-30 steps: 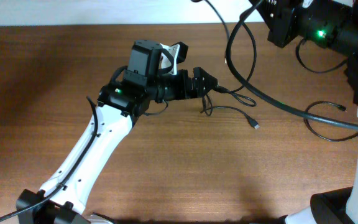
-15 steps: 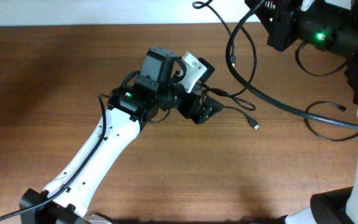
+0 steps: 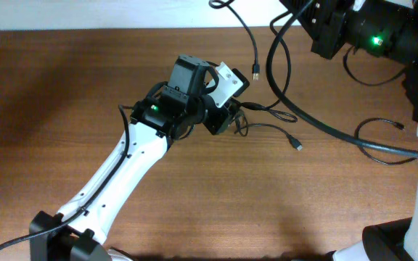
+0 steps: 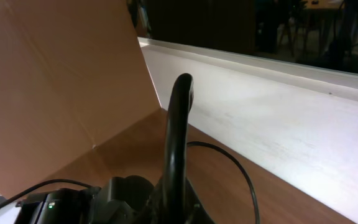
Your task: Untangle cables
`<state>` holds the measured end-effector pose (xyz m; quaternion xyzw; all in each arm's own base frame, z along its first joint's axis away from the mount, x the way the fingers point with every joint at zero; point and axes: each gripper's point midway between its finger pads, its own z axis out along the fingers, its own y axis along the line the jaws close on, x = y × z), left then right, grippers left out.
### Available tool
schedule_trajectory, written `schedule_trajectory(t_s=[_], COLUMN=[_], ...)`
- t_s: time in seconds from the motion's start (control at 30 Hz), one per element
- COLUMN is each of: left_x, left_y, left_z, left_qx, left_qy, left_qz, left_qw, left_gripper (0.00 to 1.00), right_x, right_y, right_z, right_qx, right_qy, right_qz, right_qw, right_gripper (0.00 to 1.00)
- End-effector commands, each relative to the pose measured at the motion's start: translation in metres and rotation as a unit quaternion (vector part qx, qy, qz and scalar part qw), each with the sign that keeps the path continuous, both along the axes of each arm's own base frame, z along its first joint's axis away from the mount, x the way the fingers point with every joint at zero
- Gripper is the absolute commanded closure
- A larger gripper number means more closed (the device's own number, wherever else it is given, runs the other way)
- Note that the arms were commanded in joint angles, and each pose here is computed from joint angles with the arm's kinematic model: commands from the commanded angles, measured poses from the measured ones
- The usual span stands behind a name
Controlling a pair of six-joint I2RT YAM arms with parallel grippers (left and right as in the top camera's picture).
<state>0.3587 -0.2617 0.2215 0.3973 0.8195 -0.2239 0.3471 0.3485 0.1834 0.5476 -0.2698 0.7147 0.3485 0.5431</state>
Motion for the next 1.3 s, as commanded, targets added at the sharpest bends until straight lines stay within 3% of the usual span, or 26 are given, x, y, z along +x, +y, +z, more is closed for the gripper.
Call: schedule_trajectory(t_s=[0.0, 0.17, 0.27, 0.33, 0.43, 0.57, 0.73, 0.9, 0.93, 0.97, 1.27], left_x=[0.002, 0.0, -0.003, 0.007, 0.013, 0.016, 0.01, 0.006, 0.006, 0.006, 0.006], left_y=[-0.001, 0.001, 0.012, 0.049, 0.118, 0.167, 0.149, 0.147, 0.147, 0.147, 0.147], left_z=[0.001, 0.001, 0.018, 0.024, 0.023, 0.018, 0.019, 0.016, 0.016, 0.016, 0.016], left_qx=[0.002, 0.003, -0.002, 0.037, 0.108, 0.1, 0.061, 0.06, 0.06, 0.061, 0.061], left_qy=[-0.006, -0.001, -0.016, -0.029, -0.026, 0.018, 0.041, 0.052, 0.052, 0.052, 0.052], left_qz=[-0.001, 0.0, 0.012, 0.09, 0.214, 0.303, 0.27, 0.264, 0.264, 0.264, 0.264], left_qw=[1.0, 1.0, 1.0, 0.995, 0.97, 0.948, 0.96, 0.961, 0.961, 0.961, 0.961], left_gripper=[0.99, 1.0, 1.0, 1.0, 1.0, 1.0, 1.0, 0.7, 0.51, 0.01, 0.01], right_x=[-0.014, -0.002, 0.03, 0.045, 0.047, 0.047, 0.055, 0.077, 0.082, 0.089, 0.15], right_y=[0.0, -0.021, -0.083, -0.143, -0.201, -0.245, -0.25, -0.259, -0.262, -0.27, -0.348], right_z=[0.014, 0.01, -0.008, -0.018, -0.019, -0.025, -0.035, -0.06, -0.065, -0.074, -0.162], right_qx=[0.01, 0.006, -0.021, -0.035, -0.031, -0.027, -0.027, -0.029, -0.031, -0.036, -0.059], right_qy=[-0.016, -0.009, 0.02, 0.038, 0.042, 0.053, 0.067, 0.099, 0.105, 0.114, 0.187], right_qz=[0.012, -0.025, -0.171, -0.272, -0.341, -0.387, -0.387, -0.387, -0.39, -0.403, -0.475], right_qw=[1.0, 1.0, 0.985, 0.961, 0.938, 0.92, 0.919, 0.916, 0.914, 0.907, 0.858], right_gripper=[0.96, 0.96, 0.96, 0.96, 0.96, 0.96, 0.96, 0.96, 0.96, 0.96, 0.96])
